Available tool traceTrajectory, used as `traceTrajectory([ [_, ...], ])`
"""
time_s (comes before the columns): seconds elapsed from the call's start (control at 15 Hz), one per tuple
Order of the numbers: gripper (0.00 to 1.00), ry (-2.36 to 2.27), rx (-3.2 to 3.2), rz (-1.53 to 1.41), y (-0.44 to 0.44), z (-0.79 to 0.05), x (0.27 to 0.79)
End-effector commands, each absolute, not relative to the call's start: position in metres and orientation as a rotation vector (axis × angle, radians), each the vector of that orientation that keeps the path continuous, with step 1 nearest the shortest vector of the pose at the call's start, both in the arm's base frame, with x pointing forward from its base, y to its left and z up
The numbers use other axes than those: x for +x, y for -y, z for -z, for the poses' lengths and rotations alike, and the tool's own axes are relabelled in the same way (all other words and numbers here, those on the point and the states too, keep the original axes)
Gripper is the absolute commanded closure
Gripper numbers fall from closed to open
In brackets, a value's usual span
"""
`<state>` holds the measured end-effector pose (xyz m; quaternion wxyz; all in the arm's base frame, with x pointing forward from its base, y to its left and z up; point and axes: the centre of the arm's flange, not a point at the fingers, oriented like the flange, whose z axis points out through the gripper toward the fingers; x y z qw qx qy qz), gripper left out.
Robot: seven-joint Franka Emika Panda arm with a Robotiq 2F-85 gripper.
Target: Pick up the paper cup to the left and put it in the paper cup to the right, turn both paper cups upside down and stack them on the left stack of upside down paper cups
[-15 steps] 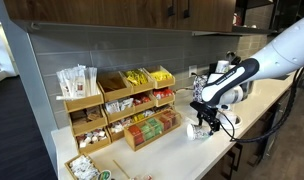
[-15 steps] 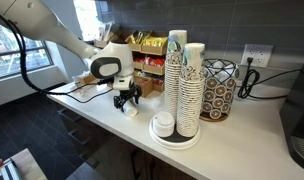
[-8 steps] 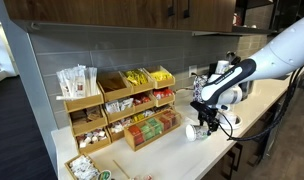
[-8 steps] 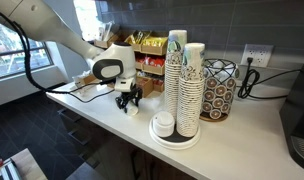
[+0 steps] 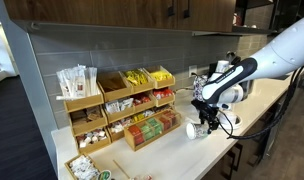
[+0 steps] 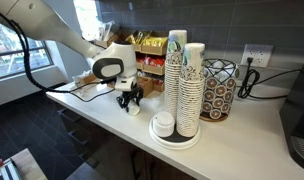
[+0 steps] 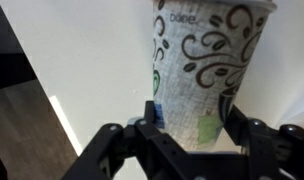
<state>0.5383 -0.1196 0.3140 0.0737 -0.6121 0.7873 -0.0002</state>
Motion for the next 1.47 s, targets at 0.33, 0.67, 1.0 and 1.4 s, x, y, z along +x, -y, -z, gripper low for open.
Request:
traceTrajectory([
  [0.33, 0.58, -2.152, -2.124, 0.471, 0.138, -0.398, 0.483],
  [0.67, 0.58, -1.933, -2.323, 0.795, 0.138, -0.442, 0.449],
  [1.0, 0.33, -2.008, -2.286, 0.704, 0.141, -0.438, 0.475],
  [1.4, 0.58, -1.842, -2.418, 0.93, 0.15, -0.459, 0.465],
])
